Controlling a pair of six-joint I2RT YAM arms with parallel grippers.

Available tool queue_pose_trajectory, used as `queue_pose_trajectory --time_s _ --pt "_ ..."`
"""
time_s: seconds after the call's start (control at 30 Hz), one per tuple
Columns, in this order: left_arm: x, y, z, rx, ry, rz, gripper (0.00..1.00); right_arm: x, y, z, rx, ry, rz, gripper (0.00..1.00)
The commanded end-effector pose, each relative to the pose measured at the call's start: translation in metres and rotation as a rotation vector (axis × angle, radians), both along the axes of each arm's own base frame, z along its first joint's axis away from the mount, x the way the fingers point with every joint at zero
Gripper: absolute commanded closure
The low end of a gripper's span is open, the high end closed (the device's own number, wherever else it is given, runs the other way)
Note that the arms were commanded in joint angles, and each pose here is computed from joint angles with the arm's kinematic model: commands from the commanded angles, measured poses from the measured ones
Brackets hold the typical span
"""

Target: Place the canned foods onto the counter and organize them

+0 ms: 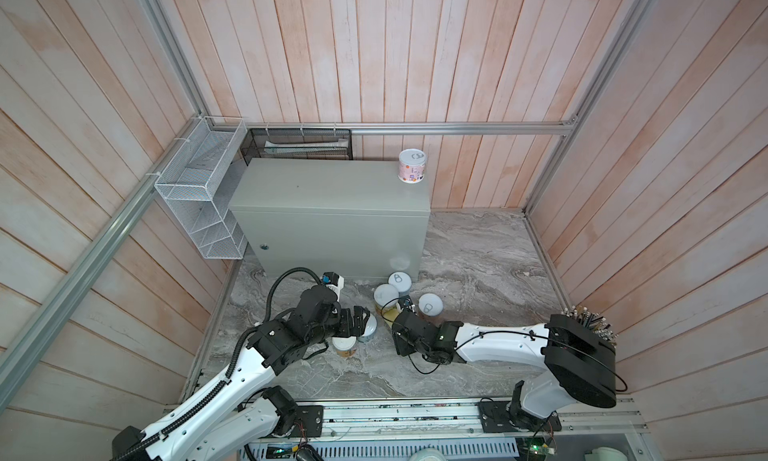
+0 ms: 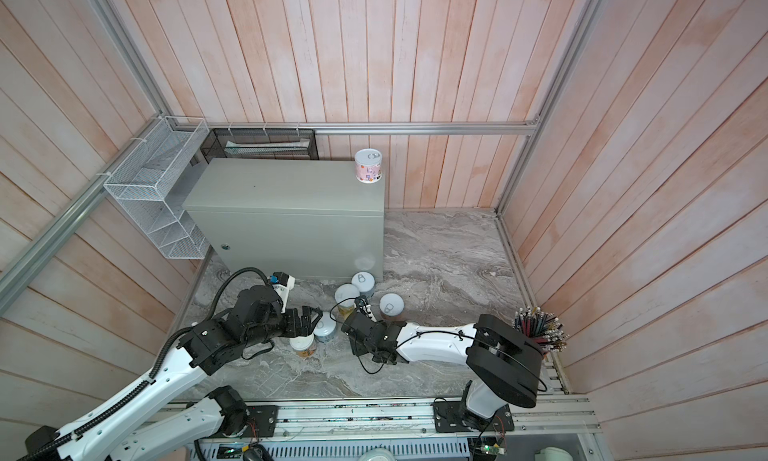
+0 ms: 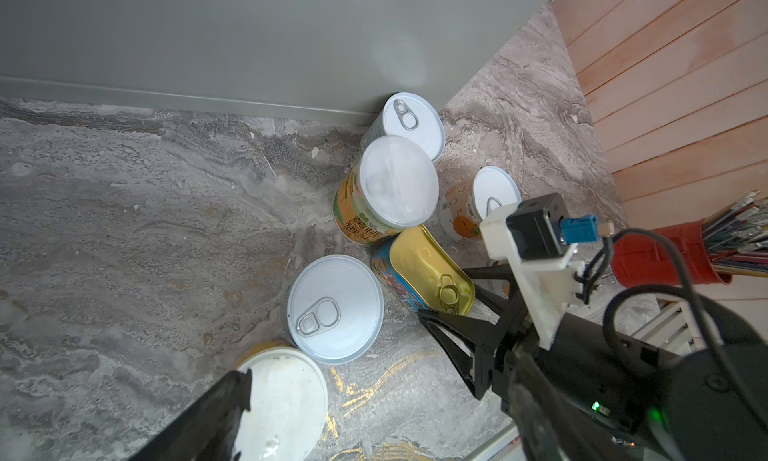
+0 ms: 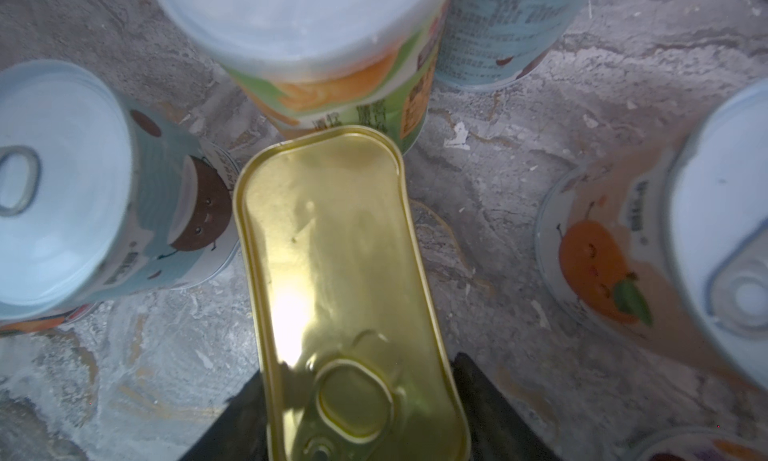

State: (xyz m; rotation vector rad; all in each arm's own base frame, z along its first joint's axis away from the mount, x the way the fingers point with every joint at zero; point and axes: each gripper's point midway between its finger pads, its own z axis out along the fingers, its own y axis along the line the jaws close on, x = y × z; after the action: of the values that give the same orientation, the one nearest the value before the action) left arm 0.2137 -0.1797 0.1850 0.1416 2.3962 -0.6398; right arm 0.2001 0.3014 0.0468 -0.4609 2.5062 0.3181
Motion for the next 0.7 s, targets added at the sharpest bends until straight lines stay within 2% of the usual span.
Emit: queue_pose_trajectory --time_s 0.0,0.13,0.23,0.27,0.67 --pt "0.002 0.007 0.007 0.006 -0.018 0.034 0.00 0.006 -0.004 -0.001 -0.034 -0.023 0.001 0.38" --pt "0.002 0.008 0.007 0.004 -0.020 0.037 0.00 0.006 0.000 -0.001 -0.033 -0.023 0.016 0.45" --pt "0.004 0.006 0.006 0.003 -0.020 0.035 0.00 0.007 0.001 0.002 -0.029 -0.030 0.015 0.69" --pt "0.005 0.006 0.006 0.003 -0.022 0.034 0.00 0.008 0.001 0.003 -0.026 -0.033 0.009 0.73" --pt "0.012 -0.002 0.002 0.016 -0.033 0.014 0.00 0.009 -0.003 0.020 0.019 -0.058 -0.024 0.70"
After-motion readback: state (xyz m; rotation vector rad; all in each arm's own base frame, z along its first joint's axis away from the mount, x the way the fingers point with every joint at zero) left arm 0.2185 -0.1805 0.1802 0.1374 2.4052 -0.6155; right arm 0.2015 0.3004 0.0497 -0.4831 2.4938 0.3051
